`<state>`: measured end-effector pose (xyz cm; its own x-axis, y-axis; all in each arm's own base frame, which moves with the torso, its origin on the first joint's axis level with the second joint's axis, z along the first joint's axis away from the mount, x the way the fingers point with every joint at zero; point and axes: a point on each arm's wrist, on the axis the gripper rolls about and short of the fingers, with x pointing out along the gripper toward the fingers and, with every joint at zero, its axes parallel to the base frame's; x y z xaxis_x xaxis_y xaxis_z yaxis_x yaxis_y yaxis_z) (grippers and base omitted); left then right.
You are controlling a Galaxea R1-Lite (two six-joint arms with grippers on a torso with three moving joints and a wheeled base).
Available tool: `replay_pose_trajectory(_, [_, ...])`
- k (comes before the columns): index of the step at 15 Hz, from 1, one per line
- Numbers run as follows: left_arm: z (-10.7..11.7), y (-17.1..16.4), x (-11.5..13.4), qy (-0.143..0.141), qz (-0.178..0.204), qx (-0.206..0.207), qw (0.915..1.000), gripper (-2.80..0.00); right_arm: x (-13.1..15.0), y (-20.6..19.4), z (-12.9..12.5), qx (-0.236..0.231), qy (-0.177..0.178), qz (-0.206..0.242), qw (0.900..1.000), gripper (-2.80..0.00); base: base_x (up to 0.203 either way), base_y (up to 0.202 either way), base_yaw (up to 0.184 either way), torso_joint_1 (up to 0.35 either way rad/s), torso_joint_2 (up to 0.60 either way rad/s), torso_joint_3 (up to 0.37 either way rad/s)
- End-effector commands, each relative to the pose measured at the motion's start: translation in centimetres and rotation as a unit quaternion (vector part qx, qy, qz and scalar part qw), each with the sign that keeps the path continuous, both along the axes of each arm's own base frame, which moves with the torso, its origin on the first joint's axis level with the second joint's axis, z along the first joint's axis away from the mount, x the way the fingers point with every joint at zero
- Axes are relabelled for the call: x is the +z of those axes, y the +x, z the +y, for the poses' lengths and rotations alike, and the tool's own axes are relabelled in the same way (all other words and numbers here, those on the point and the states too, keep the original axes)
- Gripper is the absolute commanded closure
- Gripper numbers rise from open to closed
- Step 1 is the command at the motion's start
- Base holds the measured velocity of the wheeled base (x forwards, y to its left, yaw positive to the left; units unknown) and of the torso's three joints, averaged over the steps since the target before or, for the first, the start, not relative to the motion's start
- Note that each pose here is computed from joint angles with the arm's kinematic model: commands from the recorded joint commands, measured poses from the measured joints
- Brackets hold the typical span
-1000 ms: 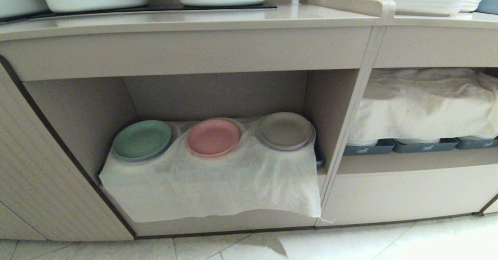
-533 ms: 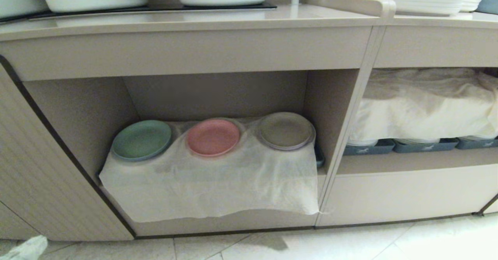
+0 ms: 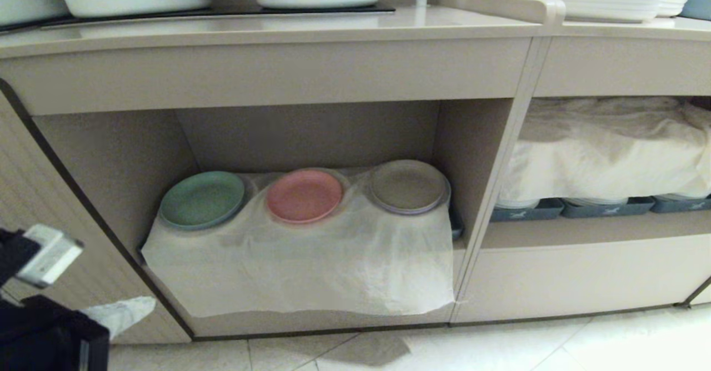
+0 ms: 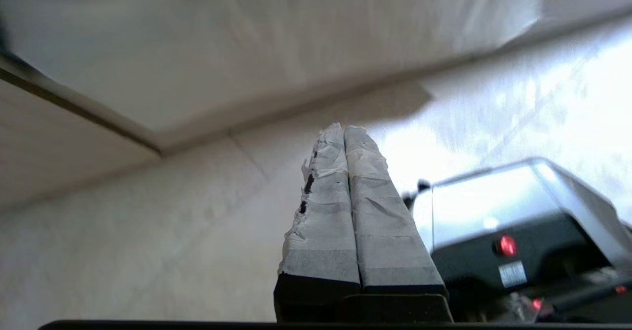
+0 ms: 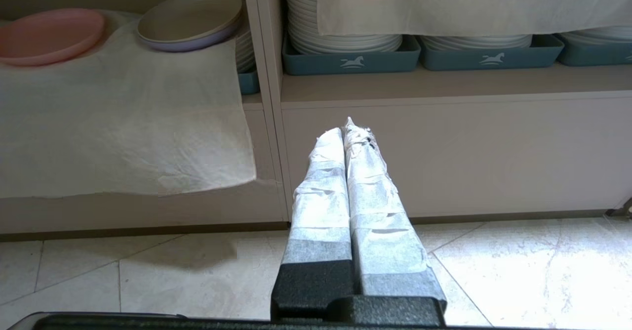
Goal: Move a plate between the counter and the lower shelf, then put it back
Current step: Pick up the plate in the cupboard
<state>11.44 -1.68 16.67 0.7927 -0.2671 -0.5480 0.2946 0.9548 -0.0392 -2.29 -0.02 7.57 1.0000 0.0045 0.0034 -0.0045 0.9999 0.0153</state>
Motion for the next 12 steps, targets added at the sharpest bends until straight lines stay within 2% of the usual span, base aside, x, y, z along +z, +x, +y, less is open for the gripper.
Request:
replay_pose_trajectory(1, [-0.6, 4.5, -1.9, 0.009, 0.094, -0.005, 0.9955, 0.0, 0.0, 0.0, 0.0, 0.0, 0.0, 0.001, 1.0, 0.0, 0.0, 0.0, 0.0, 0.0, 0.0, 0.0])
replay_pose_trajectory(4, [-1.4, 8.9, -3.1, -0.008, 0.131, -0.018, 0.9912, 0.0, 0.0, 0.0, 0.0, 0.0, 0.0, 0.001, 1.0, 0.0, 0.0, 0.0, 0.0, 0.0, 0.0, 0.0])
replay_pose_trajectory(9, [-3.8, 14.6, -6.7, -0.017, 0.148, -0.043, 0.9878, 0.0, 0.0, 0.0, 0.0, 0.0, 0.0, 0.001, 1.0, 0.0, 0.0, 0.0, 0.0, 0.0, 0.0, 0.0])
replay_pose_trajectory(11, [-4.9, 16.9, -6.9, -0.036, 0.148, -0.026, 0.9881, 0.0, 0.0, 0.0, 0.0, 0.0, 0.0, 0.001, 1.0, 0.0, 0.0, 0.0, 0.0, 0.0, 0.0, 0.0])
replay_pose_trajectory(12, [-5.4, 17.8, -7.4, -0.036, 0.153, -0.014, 0.9874, 0.0, 0.0, 0.0, 0.0, 0.0, 0.0, 0.001, 1.0, 0.0, 0.0, 0.0, 0.0, 0.0, 0.0, 0.0])
